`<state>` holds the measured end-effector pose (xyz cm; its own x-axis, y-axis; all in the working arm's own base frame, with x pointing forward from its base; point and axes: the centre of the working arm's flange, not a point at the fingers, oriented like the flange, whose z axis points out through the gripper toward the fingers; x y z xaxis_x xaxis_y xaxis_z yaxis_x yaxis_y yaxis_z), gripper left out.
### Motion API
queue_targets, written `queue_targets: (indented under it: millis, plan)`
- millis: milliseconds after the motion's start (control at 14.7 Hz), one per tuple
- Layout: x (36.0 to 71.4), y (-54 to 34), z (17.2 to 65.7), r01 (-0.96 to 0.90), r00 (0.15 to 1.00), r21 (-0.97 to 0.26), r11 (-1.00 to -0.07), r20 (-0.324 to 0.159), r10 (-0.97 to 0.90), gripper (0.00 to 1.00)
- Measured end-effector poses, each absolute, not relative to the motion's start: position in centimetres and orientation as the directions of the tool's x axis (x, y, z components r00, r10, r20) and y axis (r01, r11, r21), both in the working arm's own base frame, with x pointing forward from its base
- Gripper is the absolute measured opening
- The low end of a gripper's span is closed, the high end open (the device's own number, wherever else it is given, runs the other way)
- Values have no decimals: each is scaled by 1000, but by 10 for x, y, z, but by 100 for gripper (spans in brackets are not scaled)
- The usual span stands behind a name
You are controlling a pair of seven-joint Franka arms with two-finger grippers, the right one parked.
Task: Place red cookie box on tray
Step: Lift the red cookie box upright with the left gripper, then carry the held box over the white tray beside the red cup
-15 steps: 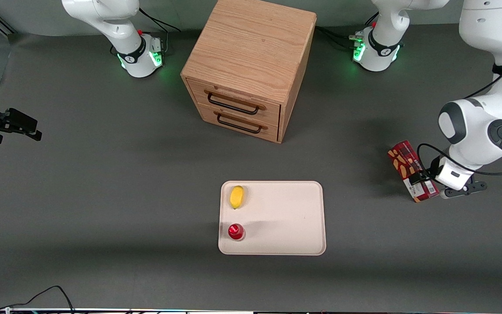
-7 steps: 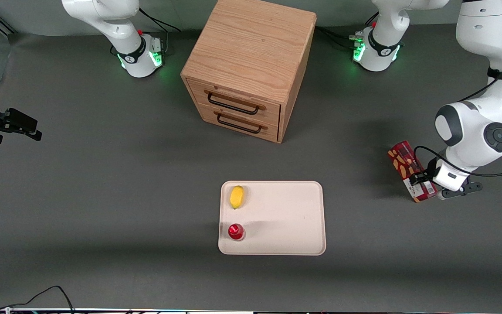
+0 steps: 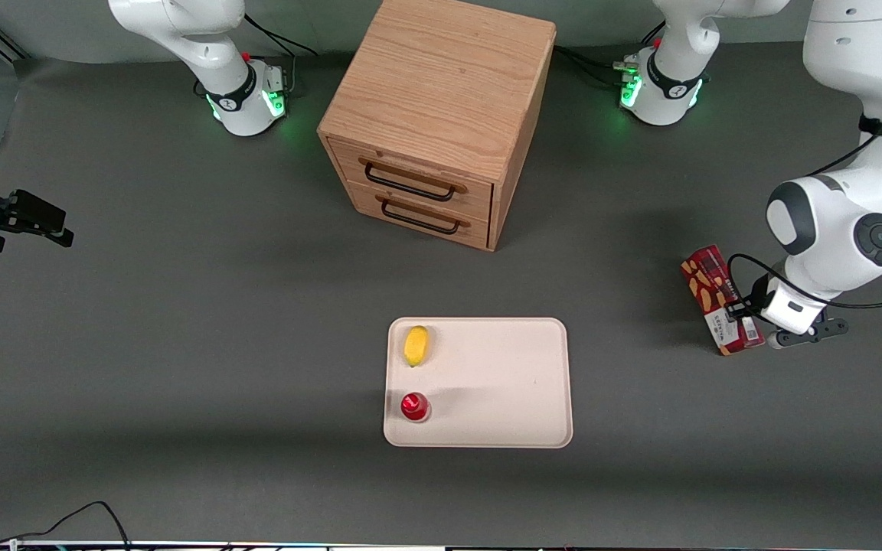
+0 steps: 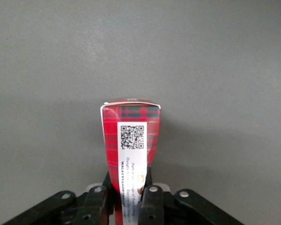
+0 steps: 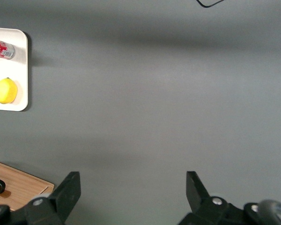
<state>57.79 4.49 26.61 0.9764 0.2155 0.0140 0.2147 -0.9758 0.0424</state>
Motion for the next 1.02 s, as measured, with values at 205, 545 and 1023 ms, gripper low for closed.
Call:
queue_targets:
  millis: [205,545,1023]
  plan:
    - [585,33,340,189,982,87,-978,-38,187,19]
    - [590,26,535,112,988,91,-990,-116,102,19]
    - [588,-15,610,144,981,62,-988,-140,134,19]
